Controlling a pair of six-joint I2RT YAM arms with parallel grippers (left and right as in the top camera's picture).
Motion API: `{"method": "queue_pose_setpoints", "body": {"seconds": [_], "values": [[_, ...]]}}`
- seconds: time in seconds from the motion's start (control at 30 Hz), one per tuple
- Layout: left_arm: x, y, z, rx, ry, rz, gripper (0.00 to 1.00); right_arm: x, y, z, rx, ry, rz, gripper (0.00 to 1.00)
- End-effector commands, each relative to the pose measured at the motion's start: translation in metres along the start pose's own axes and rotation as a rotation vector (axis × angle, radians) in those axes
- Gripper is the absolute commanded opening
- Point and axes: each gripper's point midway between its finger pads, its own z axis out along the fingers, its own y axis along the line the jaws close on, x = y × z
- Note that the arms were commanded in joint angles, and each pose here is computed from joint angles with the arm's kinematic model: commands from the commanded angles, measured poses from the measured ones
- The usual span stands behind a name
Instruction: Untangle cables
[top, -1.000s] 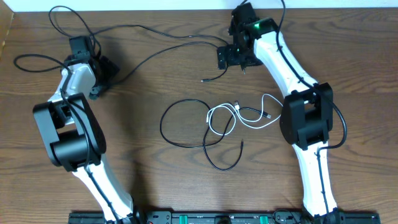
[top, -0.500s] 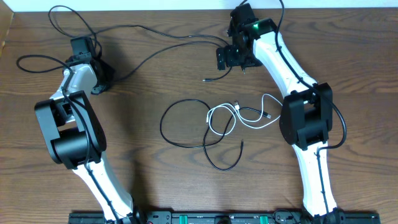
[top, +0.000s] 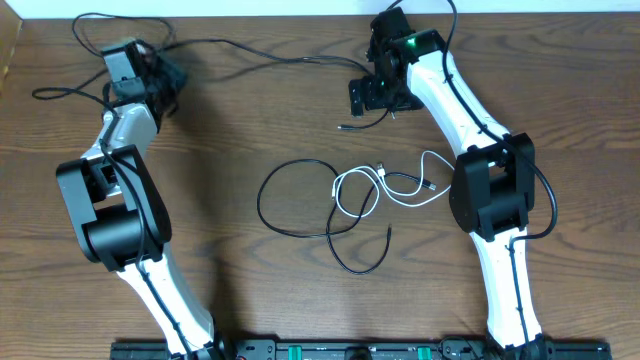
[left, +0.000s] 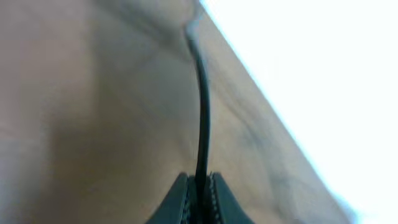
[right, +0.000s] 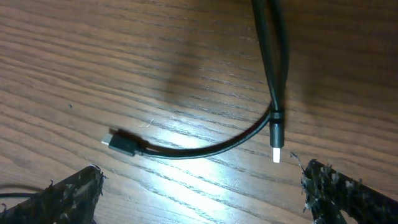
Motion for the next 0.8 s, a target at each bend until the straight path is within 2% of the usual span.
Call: {"method": "queue_pose_setpoints", "body": {"seconds": [0.0, 0.07, 0.1, 0.17, 0.23, 0.27, 0.5, 0.77], "values": [[-0.001, -0.026, 0.004, 0.142, 0.024, -0.117, 0.08, -0.003, 0.001, -0.004, 0.001, -0.012, -0.011, 0.99], [-0.009, -0.033, 0.003, 0.168, -0.014, -0.102, 0.09, -0.003, 0.001, -0.004, 0.001, -0.012, -0.012, 0.99], [-0.01, -0.035, 0.003, 0.168, -0.026, -0.098, 0.17, -0.003, 0.002, -0.004, 0.001, -0.012, -0.012, 0.99], [-0.007, -0.034, 0.005, 0.155, -0.024, -0.098, 0.46, -0.003, 0.002, -0.004, 0.001, -0.012, -0.012, 0.99], [0.003, -0.031, 0.007, 0.131, 0.005, -0.071, 0.8, -0.003, 0.001, -0.004, 0.001, -0.012, -0.012, 0.99], [0.007, -0.029, 0.008, 0.119, 0.016, -0.04, 0.87, -0.003, 0.001, -0.004, 0.001, -0.012, -0.012, 0.99], [0.013, -0.017, 0.0, 0.063, 0.057, 0.099, 0.93, -0.003, 0.002, -0.004, 0.001, -0.011, -0.009, 0.99], [-0.026, -0.036, -0.056, -0.021, -0.042, 0.263, 0.96, -0.003, 0.002, -0.004, 0.001, -0.013, -0.009, 0.99]]}}
